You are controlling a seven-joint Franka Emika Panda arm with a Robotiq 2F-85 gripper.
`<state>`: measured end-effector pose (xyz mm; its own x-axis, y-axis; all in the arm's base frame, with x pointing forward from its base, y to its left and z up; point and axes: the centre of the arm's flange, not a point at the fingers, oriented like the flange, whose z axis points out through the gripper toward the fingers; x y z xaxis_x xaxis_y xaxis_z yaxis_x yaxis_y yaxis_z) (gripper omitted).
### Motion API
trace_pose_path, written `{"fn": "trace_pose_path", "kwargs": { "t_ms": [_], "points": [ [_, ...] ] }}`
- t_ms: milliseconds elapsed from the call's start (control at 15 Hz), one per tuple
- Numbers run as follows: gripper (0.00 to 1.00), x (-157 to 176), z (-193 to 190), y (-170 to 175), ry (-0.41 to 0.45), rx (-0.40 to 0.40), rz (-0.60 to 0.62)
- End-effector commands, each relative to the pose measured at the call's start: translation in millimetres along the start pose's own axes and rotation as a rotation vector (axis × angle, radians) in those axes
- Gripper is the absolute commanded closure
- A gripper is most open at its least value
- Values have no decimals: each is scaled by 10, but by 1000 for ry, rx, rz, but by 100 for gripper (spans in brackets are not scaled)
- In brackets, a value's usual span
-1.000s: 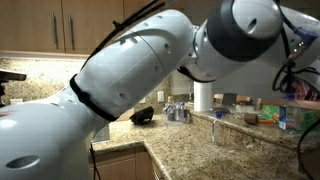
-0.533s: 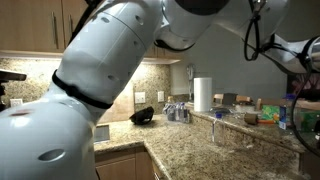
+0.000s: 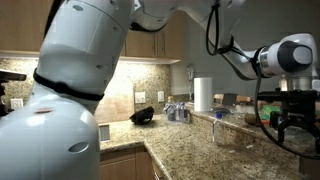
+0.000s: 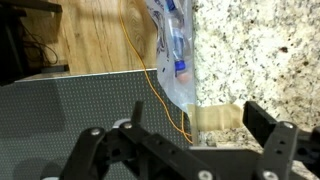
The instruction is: Throw the four bottles on the right into the bin on the floor
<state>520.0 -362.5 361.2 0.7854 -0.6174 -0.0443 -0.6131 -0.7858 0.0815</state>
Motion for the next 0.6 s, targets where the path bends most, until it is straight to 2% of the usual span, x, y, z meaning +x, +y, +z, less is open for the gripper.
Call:
{"fn": "trace_pose_path", "kwargs": {
  "t_ms": [0, 200, 267, 533],
  "points": [
    [0, -37, -6, -20, 2, 3, -6],
    [0, -63, -19, 15, 4, 4, -9],
    [0, -43, -12, -69, -7, 19, -39],
    [0, -136, -354, -744, 94, -5, -200]
  ]
}}
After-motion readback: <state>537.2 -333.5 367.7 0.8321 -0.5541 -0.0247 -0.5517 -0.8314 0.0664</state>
